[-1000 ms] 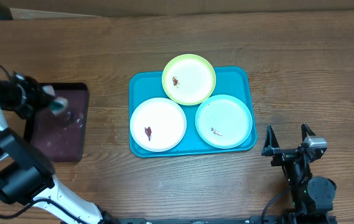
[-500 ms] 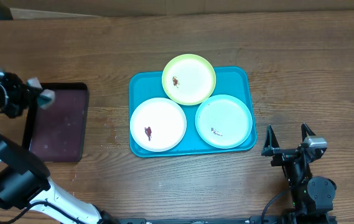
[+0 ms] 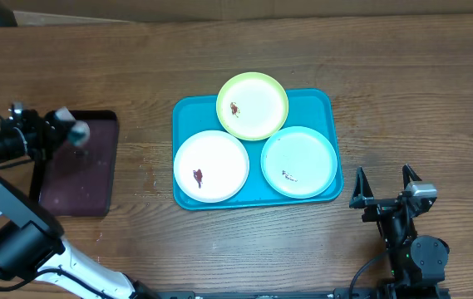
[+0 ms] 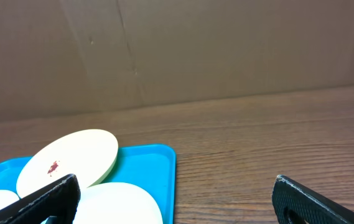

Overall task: Clean dirty plates on tray and stack at the side
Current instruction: 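Lift the sponge with the left gripper above the dark tray, then hold the sponge above the dark tray to let water drip, then carry the sponge with the left gripper onto the white plate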

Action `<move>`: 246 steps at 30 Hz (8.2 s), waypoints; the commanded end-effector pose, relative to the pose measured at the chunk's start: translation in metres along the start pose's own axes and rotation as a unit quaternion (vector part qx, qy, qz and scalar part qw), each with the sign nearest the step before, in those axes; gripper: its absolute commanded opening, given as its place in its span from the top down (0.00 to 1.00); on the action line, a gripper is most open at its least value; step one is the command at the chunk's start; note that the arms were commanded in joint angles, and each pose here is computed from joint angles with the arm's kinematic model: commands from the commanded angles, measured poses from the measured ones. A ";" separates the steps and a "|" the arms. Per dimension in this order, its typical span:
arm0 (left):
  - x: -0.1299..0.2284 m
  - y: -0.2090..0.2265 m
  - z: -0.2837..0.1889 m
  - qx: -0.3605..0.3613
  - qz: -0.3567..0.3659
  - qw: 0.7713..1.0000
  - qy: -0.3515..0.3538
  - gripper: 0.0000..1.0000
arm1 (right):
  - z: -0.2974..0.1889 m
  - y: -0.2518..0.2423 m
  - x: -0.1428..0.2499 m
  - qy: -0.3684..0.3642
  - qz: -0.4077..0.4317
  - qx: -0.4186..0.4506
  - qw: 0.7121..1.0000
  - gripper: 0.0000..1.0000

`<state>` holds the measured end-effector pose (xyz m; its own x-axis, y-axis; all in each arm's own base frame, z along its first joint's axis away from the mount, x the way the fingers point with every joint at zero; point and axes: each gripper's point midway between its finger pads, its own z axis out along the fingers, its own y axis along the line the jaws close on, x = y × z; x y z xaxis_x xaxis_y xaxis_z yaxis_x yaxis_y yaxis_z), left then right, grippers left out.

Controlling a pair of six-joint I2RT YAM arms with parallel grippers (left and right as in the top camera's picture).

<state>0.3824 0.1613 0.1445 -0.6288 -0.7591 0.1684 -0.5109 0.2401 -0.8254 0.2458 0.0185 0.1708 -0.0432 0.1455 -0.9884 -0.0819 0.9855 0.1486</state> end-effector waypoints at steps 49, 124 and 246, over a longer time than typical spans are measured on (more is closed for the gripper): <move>-0.008 0.021 -0.028 -0.031 -0.344 0.938 -0.038 0.96 | 0.000 -0.002 0.001 -0.004 0.002 0.003 1.000 0.00; -0.008 0.021 -0.028 -0.031 -0.345 0.937 -0.039 0.96 | 0.000 -0.002 0.001 -0.004 0.002 0.003 1.000 0.00; -0.045 0.027 -0.021 -0.408 0.135 0.893 -0.136 0.96 | 0.000 -0.002 0.001 -0.004 0.002 0.003 1.000 0.00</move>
<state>0.3904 0.1949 0.1268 -0.6940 -0.7062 -0.1401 -0.6536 0.6996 -0.2886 0.2457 0.0185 0.1709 -0.0425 0.1455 -0.9884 -0.0824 0.9855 0.1486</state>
